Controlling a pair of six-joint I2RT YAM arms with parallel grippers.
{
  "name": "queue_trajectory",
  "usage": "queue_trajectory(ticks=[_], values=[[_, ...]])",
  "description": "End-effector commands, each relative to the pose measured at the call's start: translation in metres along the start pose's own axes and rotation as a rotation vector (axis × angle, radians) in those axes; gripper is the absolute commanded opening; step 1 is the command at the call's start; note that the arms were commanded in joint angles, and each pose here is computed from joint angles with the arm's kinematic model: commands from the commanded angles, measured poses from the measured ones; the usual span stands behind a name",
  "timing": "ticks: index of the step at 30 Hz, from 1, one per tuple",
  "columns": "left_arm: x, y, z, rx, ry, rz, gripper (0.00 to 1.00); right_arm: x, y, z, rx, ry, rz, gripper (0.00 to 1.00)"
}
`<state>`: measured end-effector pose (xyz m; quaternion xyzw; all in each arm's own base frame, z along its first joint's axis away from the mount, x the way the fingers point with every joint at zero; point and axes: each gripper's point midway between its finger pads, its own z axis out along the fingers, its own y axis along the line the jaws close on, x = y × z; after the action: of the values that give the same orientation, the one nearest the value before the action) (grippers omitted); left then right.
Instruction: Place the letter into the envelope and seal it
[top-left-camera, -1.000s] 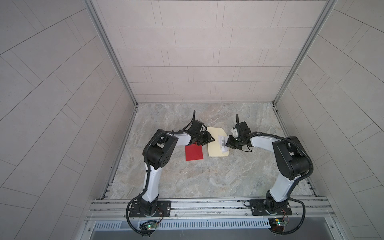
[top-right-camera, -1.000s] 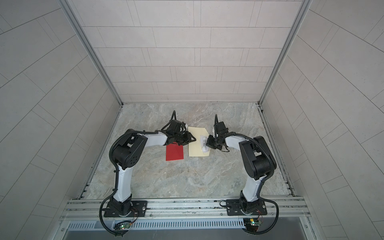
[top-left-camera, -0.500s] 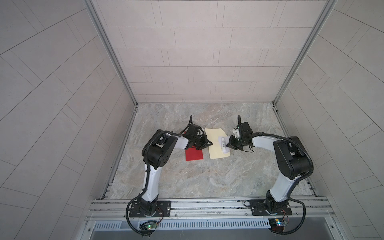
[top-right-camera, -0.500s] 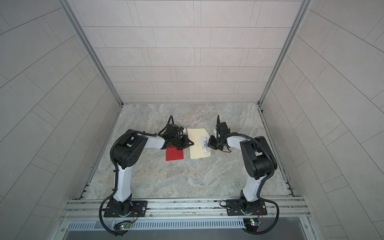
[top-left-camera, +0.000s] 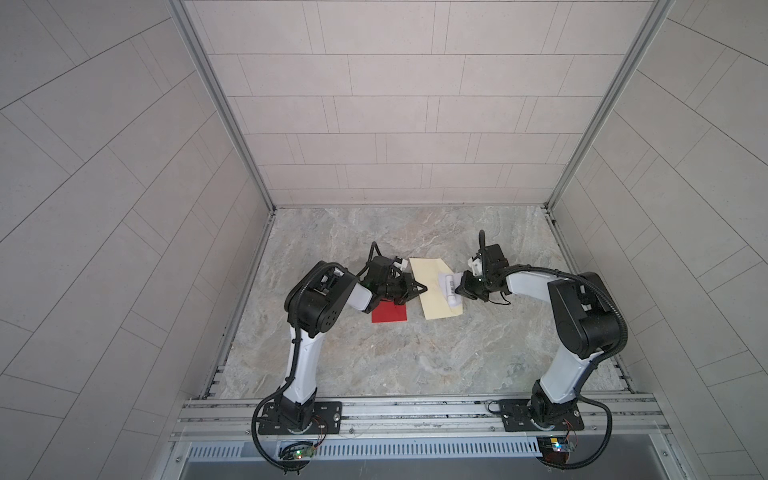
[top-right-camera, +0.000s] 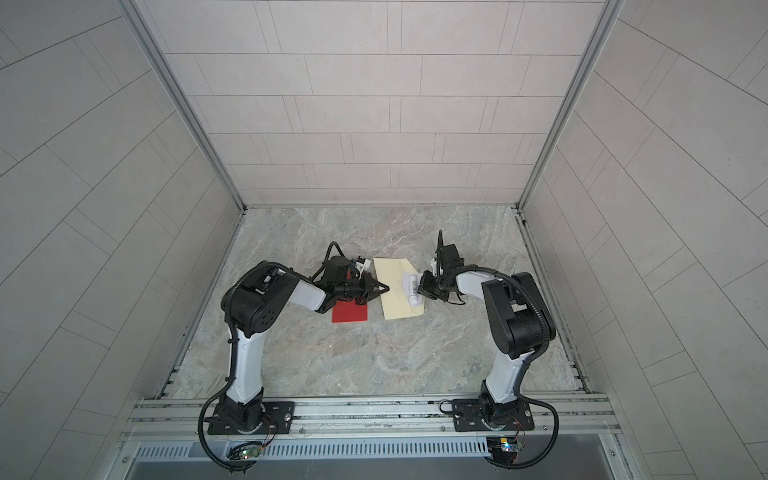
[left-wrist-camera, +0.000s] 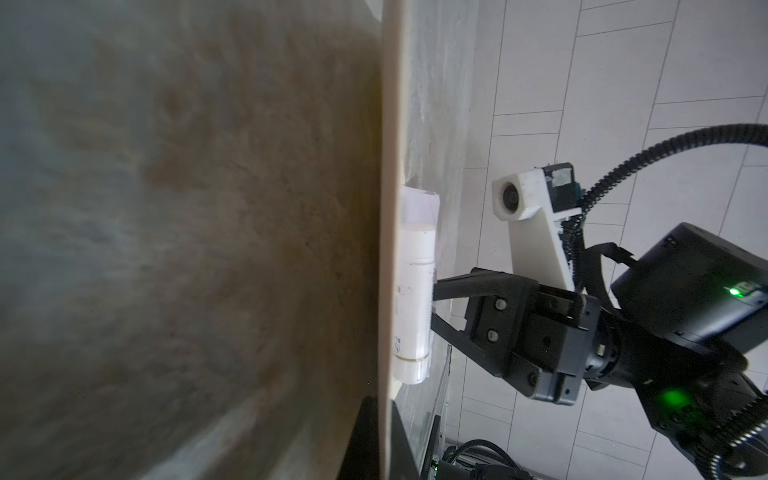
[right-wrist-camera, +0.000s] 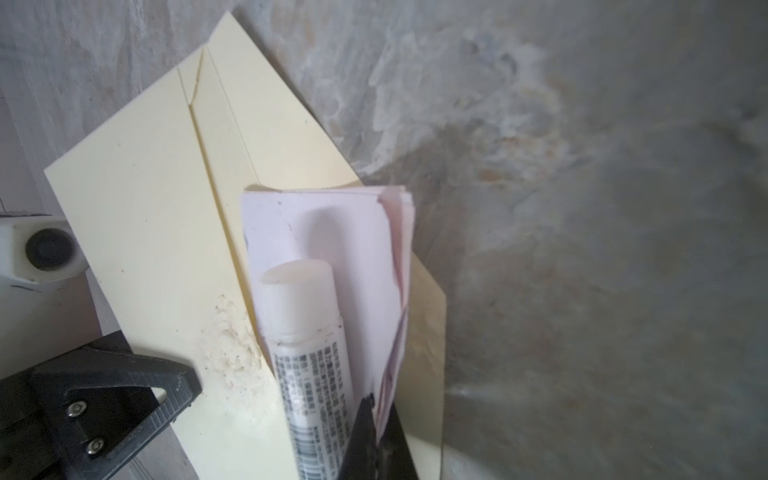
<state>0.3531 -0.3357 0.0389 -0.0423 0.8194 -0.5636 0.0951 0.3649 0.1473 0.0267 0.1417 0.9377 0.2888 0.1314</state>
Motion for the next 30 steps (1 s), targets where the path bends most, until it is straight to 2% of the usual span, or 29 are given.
queue_trajectory(ticks=[1, 6, 17, 24, 27, 30], values=[[0.004, -0.022, -0.001, 0.091, 0.022, 0.062, 0.0, -0.001, 0.003, -0.006, -0.019, -0.011, -0.011, 0.0], [0.008, -0.027, 0.0, 0.119, 0.036, 0.088, 0.0, 0.001, 0.017, -0.007, -0.087, 0.0, -0.037, 0.0], [0.013, -0.016, 0.005, 0.079, 0.068, 0.092, 0.0, 0.005, 0.05, -0.019, -0.231, 0.027, -0.116, 0.0], [0.016, 0.0, 0.01, 0.02, 0.095, 0.074, 0.0, 0.009, 0.04, -0.011, -0.129, 0.069, -0.152, 0.0], [0.016, 0.016, 0.013, -0.048, 0.094, 0.049, 0.0, 0.002, 0.023, -0.01, -0.02, 0.033, -0.121, 0.26], [0.016, 0.036, 0.013, -0.142, 0.092, 0.038, 0.0, -0.006, 0.007, -0.016, 0.082, -0.017, -0.105, 0.41]])
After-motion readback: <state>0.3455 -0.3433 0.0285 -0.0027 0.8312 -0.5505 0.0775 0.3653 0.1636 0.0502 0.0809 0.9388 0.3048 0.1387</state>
